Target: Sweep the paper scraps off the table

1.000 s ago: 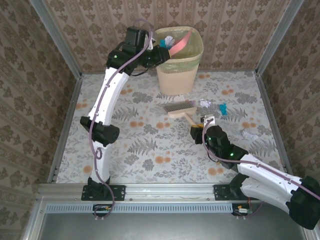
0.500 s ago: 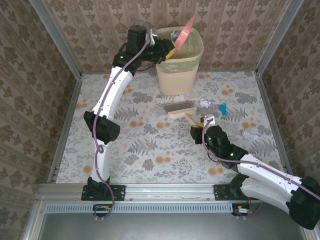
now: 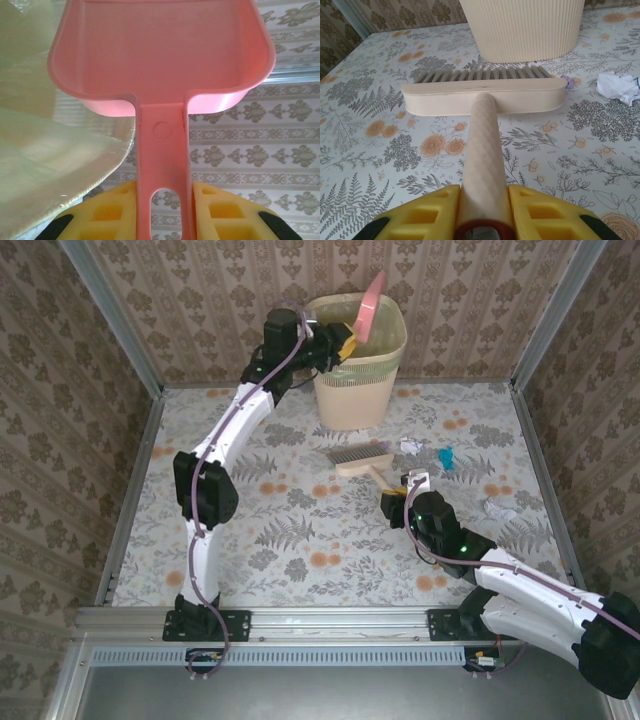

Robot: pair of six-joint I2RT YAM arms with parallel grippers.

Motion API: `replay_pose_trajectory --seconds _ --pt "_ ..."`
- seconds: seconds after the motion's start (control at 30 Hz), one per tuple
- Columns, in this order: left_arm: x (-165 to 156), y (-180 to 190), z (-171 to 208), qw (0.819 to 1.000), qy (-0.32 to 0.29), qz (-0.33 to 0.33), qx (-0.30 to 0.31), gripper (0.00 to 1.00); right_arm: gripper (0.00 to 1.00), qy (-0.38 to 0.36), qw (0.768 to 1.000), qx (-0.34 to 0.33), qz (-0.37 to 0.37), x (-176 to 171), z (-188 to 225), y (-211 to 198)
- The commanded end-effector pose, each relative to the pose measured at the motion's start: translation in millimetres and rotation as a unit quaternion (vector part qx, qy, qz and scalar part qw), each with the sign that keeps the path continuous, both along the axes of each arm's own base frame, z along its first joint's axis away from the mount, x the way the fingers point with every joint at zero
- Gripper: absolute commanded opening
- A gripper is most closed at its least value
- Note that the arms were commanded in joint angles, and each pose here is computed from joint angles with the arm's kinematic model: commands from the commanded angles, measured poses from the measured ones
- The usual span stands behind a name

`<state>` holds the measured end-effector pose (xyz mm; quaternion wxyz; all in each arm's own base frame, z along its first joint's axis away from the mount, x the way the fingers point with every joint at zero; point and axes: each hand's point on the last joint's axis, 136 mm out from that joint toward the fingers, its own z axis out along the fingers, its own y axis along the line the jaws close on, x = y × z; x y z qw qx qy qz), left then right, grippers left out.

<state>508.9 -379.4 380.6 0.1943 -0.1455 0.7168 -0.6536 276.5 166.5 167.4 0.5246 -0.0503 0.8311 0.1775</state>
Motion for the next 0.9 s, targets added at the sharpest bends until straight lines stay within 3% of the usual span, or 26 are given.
replay_pose_trajectory --seconds 0.0,0.47,0.87 --pt "-8.6 19.1 71.8 0.994 -0.054 0.034 -0.092 0.0 0.0 -0.034 0.999 0.009 -0.003 3.3 15.1 0.5" --pt "-19.9 5.5 86.2 0.979 -0.056 0.07 -0.181 0.0 0.0 -0.035 0.999 0.006 -0.005 4.1 15.0 0.5" --pt "-45.6 5.2 98.6 0.981 -0.082 0.062 -0.164 0.0 0.0 -0.036 0.999 0.003 -0.01 4.3 14.9 -1.9"
